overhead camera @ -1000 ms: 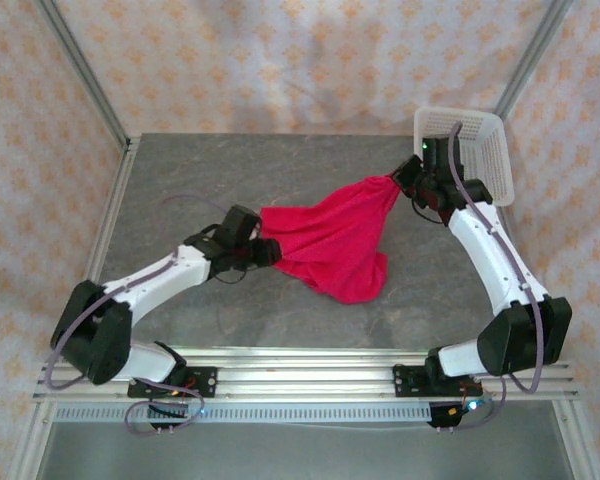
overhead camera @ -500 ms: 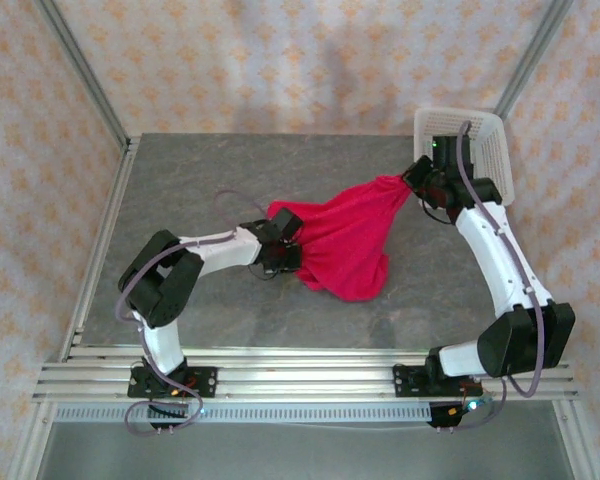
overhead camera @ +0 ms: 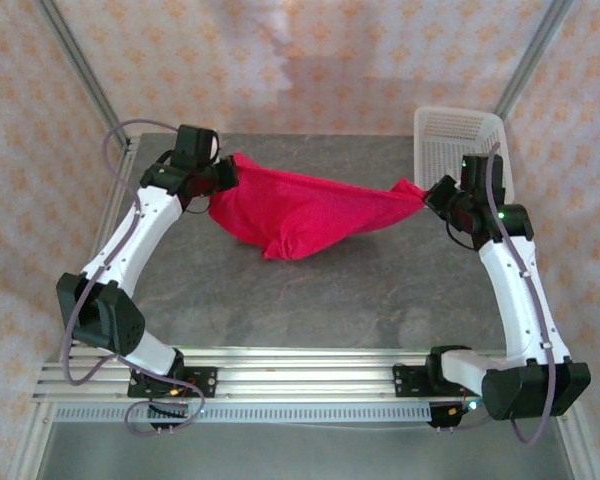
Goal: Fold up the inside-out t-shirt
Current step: Turn the T-shirt inside out at the center of the table, then flatten out the T-shirt at the center of the table.
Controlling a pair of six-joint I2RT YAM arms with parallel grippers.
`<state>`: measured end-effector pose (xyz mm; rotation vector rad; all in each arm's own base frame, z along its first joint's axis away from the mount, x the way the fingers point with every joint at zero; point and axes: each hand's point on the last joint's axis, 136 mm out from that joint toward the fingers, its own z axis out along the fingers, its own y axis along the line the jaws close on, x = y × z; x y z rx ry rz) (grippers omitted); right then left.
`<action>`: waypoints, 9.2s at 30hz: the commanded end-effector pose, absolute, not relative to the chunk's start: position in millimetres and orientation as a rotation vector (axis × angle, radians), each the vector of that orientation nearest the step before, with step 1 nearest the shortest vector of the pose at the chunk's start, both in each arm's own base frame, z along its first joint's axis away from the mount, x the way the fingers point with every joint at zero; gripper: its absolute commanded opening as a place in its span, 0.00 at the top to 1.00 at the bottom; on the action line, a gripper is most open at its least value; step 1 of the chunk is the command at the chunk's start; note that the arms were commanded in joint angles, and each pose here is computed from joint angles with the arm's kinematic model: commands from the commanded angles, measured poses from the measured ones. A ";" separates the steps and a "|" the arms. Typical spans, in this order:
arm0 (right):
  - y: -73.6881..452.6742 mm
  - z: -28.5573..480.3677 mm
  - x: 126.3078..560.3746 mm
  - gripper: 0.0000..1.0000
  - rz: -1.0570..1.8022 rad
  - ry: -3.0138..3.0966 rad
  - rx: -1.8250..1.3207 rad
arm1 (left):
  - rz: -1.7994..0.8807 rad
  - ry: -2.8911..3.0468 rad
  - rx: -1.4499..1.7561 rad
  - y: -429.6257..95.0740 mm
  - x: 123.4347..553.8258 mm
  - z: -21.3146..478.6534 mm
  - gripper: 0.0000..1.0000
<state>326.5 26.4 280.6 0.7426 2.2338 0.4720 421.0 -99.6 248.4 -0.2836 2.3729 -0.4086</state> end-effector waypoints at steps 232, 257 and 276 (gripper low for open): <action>47.2 194.1 382.9 1.00 0.541 2.380 0.779 | -0.497 2.579 -0.805 -45.8 307.1 57.5 0.51; 15.9 315.7 392.7 1.00 0.465 2.167 0.716 | -0.615 1.842 -1.003 74.3 358.0 334.0 1.00; 25.2 508.3 314.0 1.00 0.634 1.747 0.521 | -0.748 1.460 -0.718 57.3 308.9 562.8 1.00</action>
